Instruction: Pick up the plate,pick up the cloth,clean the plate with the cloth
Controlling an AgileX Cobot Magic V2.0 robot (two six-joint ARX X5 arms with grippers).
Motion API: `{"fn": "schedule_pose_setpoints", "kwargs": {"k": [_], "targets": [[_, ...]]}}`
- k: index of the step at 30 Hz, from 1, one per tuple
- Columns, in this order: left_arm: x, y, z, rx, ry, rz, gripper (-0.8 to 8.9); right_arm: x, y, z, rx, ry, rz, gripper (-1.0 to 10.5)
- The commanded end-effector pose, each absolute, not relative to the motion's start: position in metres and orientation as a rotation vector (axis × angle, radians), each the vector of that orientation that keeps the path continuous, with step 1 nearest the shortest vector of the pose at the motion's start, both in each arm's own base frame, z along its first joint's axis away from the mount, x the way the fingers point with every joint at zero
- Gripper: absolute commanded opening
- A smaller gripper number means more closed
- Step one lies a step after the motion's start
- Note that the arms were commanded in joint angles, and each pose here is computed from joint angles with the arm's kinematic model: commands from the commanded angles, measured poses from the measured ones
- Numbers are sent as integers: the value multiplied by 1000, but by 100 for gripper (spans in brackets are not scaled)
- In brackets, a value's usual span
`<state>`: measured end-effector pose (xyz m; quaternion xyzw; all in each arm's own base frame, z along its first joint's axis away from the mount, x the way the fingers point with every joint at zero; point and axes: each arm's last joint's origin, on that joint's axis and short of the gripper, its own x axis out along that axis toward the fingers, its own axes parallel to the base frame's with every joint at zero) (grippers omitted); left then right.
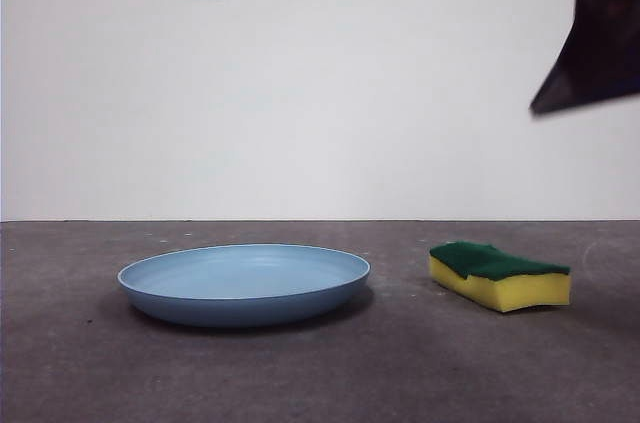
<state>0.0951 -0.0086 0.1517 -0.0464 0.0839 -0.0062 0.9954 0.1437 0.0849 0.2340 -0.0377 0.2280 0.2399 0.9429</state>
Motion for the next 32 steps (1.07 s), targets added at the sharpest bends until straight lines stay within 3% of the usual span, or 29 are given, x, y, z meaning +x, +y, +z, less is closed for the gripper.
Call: {"fn": "schedule_pose_setpoints", "kwargs": {"k": [1,5,9,15,23,32], "targets": [[96,-8,148,-81,176,-7,0,141,68,244,-156,361,431,1],[96,-8,148,-82,176,-7,0,124,29,262,-88,198,217,1],[96,-8,148,-81,176,-7,0,105,6,252,-74,108,48,1],[96,-8,148,-81,176,-7,0,97,2,215,-49,76,64,1],[96,-8,148,-81,176,-7,0,98,2,168,22,149,61,1],[96,-8,148,-81,176,-7,0,96,2,149,62,162,57,1]]}}
